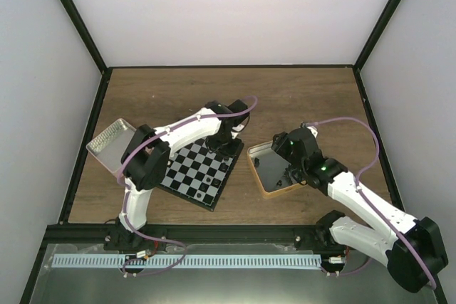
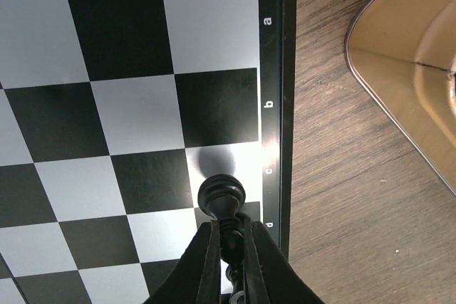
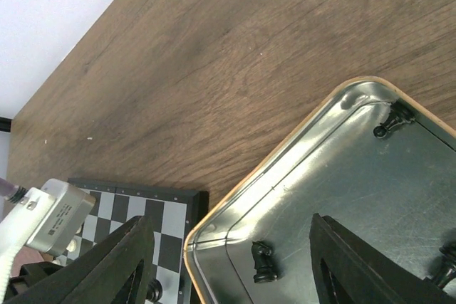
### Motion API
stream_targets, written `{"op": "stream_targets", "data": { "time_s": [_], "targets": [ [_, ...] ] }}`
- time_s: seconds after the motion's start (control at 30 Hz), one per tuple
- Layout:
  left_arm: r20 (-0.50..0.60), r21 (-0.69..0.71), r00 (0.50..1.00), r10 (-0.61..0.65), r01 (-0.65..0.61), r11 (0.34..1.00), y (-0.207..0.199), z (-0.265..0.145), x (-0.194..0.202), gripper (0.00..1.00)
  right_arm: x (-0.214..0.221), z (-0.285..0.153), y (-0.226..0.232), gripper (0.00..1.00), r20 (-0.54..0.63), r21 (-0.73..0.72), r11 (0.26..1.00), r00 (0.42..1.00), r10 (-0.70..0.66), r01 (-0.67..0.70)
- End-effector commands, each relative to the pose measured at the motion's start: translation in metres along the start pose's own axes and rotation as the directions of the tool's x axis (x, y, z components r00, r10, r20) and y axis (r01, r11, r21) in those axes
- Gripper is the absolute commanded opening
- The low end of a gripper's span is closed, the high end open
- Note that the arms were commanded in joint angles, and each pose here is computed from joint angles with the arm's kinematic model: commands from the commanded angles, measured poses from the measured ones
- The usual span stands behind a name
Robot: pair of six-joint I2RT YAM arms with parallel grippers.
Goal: Set up the chess pieces on the board
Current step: Place the chess piece on the chessboard.
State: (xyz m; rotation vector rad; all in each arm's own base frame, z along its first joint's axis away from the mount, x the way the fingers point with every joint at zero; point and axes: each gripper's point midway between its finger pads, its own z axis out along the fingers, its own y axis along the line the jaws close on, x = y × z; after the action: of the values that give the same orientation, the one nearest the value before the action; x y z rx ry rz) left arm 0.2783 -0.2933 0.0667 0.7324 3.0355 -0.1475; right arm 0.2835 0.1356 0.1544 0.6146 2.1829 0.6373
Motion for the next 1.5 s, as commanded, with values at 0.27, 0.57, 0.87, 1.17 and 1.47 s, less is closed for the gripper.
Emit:
{"op": "stream_targets", "data": {
  "time_s": [0.27, 0.57, 0.87, 1.17, 1.47],
  "targets": [
    [-0.015, 0.021, 0.999, 0.039, -0.039, 0.999, -0.007, 0.006, 0.000, 0.07, -0.002, 0.005, -0.003, 0.61, 0.014, 0.008, 1.000, 1.000, -0.011, 0.011],
    [-0.028, 0.013, 0.999, 0.042, -0.041, 0.999, -0.006, 0.012, 0.000, 0.12, -0.001, 0.005, -0.003, 0.62, 0.011, 0.008, 1.000, 1.000, -0.011, 0.011],
    [0.030, 0.043, 0.999, 0.041, -0.042, 0.998, -0.013, -0.005, -0.011, 0.32, -0.002, 0.002, -0.001, 0.62, 0.009, 0.004, 1.000, 1.000, -0.014, 0.014],
    [0.018, -0.036, 0.999, 0.034, -0.033, 0.999, 0.002, 0.005, -0.006, 0.41, 0.000, 0.002, -0.002, 0.62, 0.000, 0.005, 1.000, 1.000, -0.005, 0.005],
    [-0.015, -0.025, 1.000, 0.020, -0.021, 0.999, 0.003, 0.019, 0.001, 0.32, -0.001, 0.000, -0.001, 0.62, -0.002, 0.006, 1.000, 1.000, -0.007, 0.007]
  ]
}}
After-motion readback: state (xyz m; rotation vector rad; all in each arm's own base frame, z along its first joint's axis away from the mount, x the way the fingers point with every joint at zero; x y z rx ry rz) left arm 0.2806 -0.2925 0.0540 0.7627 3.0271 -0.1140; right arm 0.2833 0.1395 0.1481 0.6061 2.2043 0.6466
